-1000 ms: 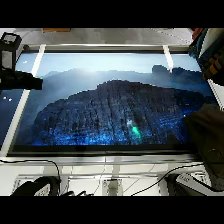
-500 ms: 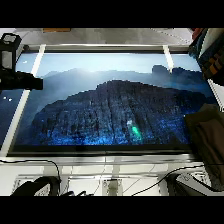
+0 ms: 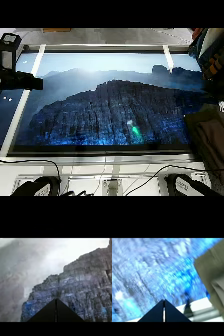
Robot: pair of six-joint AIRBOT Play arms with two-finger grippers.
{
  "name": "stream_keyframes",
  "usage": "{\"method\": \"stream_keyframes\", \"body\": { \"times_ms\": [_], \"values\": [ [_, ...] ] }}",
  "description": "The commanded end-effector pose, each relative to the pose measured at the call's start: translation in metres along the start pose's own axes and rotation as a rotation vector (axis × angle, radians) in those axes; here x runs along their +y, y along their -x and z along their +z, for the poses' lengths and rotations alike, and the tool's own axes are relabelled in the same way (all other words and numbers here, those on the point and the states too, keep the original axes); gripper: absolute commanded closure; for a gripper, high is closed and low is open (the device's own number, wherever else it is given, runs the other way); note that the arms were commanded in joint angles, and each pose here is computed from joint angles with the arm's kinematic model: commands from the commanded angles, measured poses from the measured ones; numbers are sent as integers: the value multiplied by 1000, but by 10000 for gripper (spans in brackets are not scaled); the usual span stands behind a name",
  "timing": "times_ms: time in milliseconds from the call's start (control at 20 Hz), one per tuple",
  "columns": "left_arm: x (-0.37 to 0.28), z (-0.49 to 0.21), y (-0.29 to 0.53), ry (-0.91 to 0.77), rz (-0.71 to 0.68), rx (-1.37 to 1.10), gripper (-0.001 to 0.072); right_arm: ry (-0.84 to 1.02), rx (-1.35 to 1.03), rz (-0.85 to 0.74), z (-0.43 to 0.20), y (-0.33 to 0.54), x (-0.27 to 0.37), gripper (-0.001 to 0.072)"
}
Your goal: Fold the clothes and pants, and hang the long-sleeved shirts on hangers.
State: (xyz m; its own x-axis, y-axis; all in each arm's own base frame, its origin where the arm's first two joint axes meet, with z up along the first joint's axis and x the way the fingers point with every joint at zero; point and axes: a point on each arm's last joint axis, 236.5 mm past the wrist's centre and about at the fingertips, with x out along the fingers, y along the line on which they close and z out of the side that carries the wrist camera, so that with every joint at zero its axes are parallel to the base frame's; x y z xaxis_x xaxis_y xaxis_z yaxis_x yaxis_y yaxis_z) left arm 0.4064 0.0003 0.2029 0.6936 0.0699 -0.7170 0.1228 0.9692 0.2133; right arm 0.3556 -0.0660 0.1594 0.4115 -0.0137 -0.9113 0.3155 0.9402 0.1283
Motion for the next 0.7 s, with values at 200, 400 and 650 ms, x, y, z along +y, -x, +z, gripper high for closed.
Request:
{"method": "stream_keyframes", "body": {
  "times_ms": [200,400,650],
  "values": [
    [0,0,0,0,1,-1,688,303,-183,135,14,5,121,692],
    [0,0,0,0,1,-1,688,305,-200,160,16,7,129,692],
    [0,0,0,0,1,-1,688,305,-200,160,16,7,129,692]
  ]
}}
